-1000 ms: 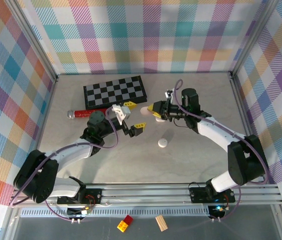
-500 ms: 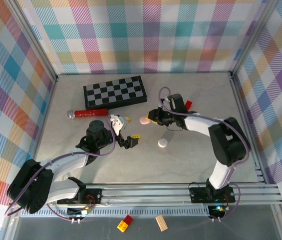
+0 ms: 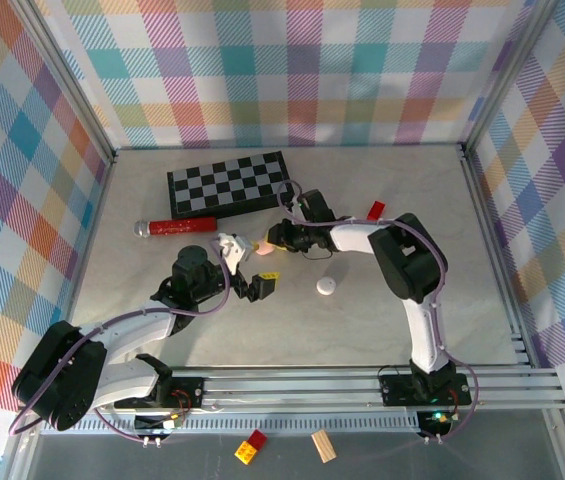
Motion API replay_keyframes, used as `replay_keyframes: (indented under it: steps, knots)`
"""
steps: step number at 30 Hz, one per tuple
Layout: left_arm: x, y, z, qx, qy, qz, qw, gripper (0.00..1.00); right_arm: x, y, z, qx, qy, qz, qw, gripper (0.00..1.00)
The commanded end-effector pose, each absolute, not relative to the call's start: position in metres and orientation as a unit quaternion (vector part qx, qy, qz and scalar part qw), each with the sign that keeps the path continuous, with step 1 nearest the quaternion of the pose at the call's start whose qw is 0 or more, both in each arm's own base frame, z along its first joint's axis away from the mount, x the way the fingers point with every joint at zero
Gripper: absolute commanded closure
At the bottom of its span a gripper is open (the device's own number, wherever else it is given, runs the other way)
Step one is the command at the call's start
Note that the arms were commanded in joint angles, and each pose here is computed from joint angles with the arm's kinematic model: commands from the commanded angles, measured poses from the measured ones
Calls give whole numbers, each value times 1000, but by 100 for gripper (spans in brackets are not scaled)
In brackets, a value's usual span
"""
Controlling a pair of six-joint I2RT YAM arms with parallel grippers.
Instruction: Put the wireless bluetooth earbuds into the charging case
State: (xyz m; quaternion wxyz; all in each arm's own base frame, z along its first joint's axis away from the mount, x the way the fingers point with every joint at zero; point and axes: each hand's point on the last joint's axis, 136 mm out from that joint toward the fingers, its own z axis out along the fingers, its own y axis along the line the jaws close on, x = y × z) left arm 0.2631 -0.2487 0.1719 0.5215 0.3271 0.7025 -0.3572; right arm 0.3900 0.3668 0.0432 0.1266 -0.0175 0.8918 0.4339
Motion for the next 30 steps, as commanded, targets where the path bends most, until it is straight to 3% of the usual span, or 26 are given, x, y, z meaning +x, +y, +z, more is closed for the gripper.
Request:
replay_keyframes:
  steps: [1,7,11,21,30]
  knots:
    - [263,-249,178,320,697,-359,532,0,397,368,41,-33,898,416,136,68]
    - [263,-254,171,317,705,-357,525,0,398,354,80,-82,907,371,180,38]
    - [261,-258,168,325,706,-351,523,0,387,323,100,-94,923,307,210,29]
    - [264,-305,139,324,755,-285,493,0,340,210,105,14,952,155,265,25]
    - [270,-341,97,280,855,-213,380,0,316,109,119,137,939,102,298,22]
